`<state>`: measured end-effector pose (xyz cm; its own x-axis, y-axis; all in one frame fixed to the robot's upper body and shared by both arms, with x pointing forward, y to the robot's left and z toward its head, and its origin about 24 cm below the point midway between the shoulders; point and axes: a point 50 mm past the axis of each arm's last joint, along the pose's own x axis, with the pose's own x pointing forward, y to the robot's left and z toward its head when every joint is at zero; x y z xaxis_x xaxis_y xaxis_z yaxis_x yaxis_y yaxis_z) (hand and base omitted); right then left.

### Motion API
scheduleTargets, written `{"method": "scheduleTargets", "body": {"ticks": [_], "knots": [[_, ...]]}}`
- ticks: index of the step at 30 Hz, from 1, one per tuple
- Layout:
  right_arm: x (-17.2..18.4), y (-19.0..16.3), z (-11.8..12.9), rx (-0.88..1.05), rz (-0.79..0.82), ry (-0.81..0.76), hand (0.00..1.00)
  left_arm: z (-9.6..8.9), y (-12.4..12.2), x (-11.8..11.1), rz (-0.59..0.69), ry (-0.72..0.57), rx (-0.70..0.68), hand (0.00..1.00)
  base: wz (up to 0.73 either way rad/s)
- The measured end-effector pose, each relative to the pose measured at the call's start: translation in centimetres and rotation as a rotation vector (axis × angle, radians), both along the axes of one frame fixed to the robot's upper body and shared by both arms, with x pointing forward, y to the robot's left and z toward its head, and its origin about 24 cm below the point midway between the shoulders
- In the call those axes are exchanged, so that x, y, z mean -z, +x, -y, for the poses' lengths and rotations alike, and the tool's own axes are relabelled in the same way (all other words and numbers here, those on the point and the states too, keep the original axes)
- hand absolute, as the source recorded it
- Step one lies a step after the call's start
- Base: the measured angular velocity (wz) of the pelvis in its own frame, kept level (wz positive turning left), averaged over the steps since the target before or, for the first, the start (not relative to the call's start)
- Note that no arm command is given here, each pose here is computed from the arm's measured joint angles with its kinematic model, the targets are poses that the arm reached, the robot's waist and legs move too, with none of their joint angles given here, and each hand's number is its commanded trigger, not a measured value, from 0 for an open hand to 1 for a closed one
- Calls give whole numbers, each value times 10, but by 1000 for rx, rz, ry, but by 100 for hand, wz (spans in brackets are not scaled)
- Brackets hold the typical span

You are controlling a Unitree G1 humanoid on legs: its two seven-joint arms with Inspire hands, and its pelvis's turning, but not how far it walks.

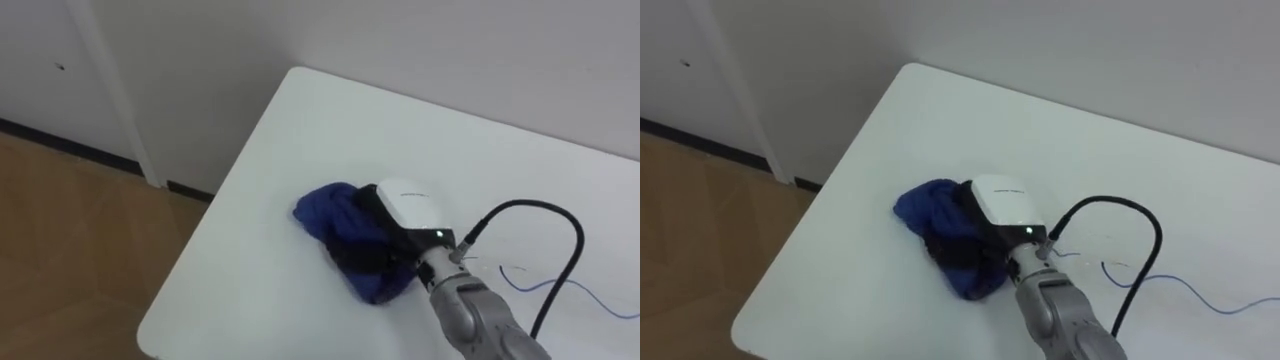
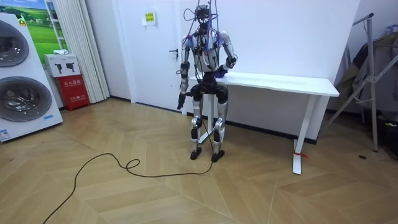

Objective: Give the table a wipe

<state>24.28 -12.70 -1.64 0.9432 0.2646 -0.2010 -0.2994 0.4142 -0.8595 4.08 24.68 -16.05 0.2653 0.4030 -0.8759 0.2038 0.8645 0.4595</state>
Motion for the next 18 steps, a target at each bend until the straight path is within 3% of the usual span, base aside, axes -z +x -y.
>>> {"method": "scheduleTargets", "body": {"ticks": [3,9,15,18], "knots": [[10,3,11,98,-22,81,100,2,-12,0,-12,1,-10,0,11],[30,1,83,490,-26,156,100,-6,-38,-2,-53,19,-105,0,25],[45,-43,161,883,11,122,100,-29,-62,-10,-79,78,-246,0,6],[49,-61,184,998,11,83,100,-36,-63,-13,-69,97,-278,0,0]]}}
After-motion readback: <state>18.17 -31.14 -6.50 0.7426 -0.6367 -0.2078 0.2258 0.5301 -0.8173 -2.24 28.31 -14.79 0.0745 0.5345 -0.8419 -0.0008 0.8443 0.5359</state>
